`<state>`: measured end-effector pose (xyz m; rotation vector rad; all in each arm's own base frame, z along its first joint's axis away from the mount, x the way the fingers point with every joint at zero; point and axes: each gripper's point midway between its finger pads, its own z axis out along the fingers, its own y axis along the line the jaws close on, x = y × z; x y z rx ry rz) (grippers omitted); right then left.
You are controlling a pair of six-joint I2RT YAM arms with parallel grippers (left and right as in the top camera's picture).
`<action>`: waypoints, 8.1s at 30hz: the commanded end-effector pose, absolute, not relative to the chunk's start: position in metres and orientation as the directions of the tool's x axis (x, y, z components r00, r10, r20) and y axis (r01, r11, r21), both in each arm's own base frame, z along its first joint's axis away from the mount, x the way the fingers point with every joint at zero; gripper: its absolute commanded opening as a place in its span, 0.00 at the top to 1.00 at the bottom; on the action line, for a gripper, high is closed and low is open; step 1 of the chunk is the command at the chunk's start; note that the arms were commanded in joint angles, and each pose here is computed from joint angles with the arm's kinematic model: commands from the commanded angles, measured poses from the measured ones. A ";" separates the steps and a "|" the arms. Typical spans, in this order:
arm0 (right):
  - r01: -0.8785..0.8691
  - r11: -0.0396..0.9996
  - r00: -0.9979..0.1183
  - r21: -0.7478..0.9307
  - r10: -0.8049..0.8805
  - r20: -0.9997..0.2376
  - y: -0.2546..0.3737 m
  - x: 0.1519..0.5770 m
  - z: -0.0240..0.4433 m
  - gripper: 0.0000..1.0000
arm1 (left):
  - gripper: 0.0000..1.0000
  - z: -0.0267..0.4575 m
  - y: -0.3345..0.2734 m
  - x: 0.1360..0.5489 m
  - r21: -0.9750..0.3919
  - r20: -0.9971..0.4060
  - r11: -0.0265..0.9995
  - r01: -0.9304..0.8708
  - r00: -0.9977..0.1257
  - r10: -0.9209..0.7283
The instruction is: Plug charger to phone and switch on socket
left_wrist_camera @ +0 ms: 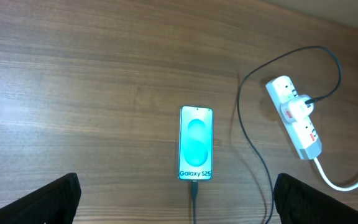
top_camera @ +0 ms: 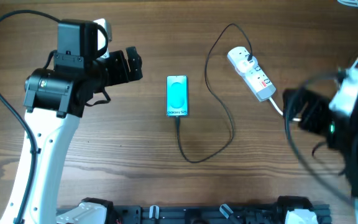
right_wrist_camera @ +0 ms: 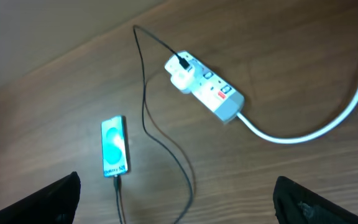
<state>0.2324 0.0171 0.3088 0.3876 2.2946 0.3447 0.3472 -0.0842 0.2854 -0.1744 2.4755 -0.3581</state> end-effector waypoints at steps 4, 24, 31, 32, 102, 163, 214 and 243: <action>0.180 0.884 -0.557 0.432 0.454 -0.696 0.018 0.180 0.303 0.00 | 0.00 0.289 -0.082 0.346 -0.296 -0.576 0.954 -0.052 -0.787 -0.221; 0.138 0.939 -0.526 0.314 0.338 -0.780 0.008 0.191 0.294 0.00 | 0.00 0.289 -0.082 0.346 -0.296 -0.576 0.954 -0.052 -0.787 -0.221; -0.088 0.970 -0.221 0.228 0.204 -0.954 0.021 0.217 0.264 0.00 | 0.00 0.289 -0.082 0.346 -0.296 -0.576 0.954 -0.052 -0.787 -0.221; -0.127 0.973 -0.178 0.191 0.167 -0.970 0.025 0.220 0.260 0.00 | 0.00 0.289 -0.082 0.346 -0.296 -0.576 0.954 -0.052 -0.787 -0.221; -0.051 0.998 0.006 -0.024 -0.024 -1.000 0.006 0.246 0.176 0.00 | 0.00 0.288 -0.083 0.346 -0.295 -0.574 0.954 -0.049 -0.789 -0.219; -0.051 0.998 0.006 -0.024 -0.024 -1.000 0.006 0.246 0.176 0.00 | 0.00 0.188 -0.040 0.242 -0.218 -0.975 0.947 0.235 -0.002 -0.224; -0.051 0.998 0.006 -0.024 -0.024 -1.000 0.006 0.246 0.176 0.00 | 0.00 0.156 0.001 0.246 0.004 -0.997 1.000 -0.004 -0.076 0.003; -0.051 0.998 0.006 -0.024 -0.024 -1.000 0.006 0.246 0.176 0.01 | 0.00 0.157 0.001 0.246 0.004 -0.997 1.000 -0.004 -0.072 0.004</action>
